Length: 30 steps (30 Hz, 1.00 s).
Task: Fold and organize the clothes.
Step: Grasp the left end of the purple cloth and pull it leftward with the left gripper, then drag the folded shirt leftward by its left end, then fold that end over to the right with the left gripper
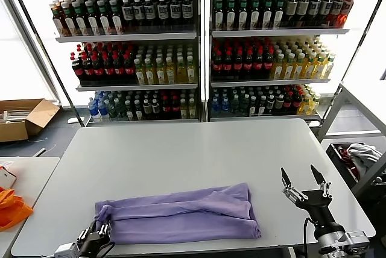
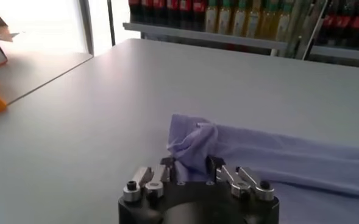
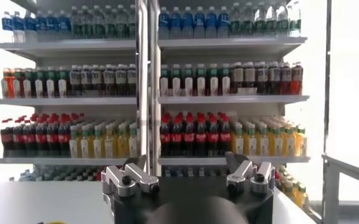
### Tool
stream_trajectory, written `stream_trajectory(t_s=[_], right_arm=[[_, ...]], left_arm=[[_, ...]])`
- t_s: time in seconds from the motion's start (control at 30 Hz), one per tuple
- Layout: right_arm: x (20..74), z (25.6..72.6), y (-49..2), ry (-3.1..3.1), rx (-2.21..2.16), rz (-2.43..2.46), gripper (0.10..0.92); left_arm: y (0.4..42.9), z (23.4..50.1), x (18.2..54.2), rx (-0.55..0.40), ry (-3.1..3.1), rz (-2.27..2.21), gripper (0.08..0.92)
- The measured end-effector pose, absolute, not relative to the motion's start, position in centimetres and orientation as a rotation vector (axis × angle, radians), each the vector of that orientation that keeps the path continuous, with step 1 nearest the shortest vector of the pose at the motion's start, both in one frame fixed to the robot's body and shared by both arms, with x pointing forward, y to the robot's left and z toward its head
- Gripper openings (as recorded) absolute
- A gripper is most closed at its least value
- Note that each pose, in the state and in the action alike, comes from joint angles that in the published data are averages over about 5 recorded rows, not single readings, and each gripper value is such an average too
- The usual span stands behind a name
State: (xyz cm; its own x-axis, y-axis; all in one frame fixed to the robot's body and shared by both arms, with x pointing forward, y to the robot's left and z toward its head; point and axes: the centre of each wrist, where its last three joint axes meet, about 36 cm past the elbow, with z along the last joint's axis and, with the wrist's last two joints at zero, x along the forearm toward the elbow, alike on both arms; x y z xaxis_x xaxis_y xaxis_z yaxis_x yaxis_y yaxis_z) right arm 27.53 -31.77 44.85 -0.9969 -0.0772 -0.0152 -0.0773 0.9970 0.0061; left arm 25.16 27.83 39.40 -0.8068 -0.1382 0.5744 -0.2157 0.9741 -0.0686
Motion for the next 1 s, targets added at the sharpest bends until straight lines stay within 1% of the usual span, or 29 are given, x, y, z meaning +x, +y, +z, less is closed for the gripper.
stream_trajectory(t_s=[0.23, 0.33, 0.43, 0.53, 0.63, 0.8, 0.9, 1.0], right_arm=[[27.7, 45.1, -31.7, 3.118, -0.121, 0.038, 0.823], [27.8, 45.3, -31.8, 3.115, -0.120, 0.038, 0.823], [27.8, 45.4, -32.0, 3.114, -0.119, 0.035, 0.823], [27.9, 45.5, -32.1, 3.113, -0.121, 0.033, 0.823], [27.9, 45.4, -32.1, 3.112, -0.125, 0.035, 0.823], [28.1, 45.4, -31.9, 3.111, -0.137, 0.037, 0.823], [28.2, 45.4, -31.7, 3.111, -0.146, 0.041, 0.823], [28.1, 45.5, -31.5, 3.112, -0.154, 0.043, 0.823]], left_arm=[[27.5, 39.4, 25.4, 0.269, -2.537, 0.181, 0.148], [27.9, 39.5, 25.9, 0.290, -2.548, 0.181, 0.097], [29.0, 39.9, 26.5, 0.326, -2.564, 0.176, 0.089], [30.9, 40.5, 27.5, 0.380, -2.589, 0.165, 0.089], [33.7, 41.4, 28.5, 0.445, -2.616, 0.148, 0.089], [39.6, 43.4, 29.8, 0.551, -2.663, 0.092, 0.089], [42.6, 45.1, 30.2, 0.582, -2.700, 0.055, 0.089], [44.2, 46.7, 30.4, 0.585, -2.736, 0.033, 0.089]])
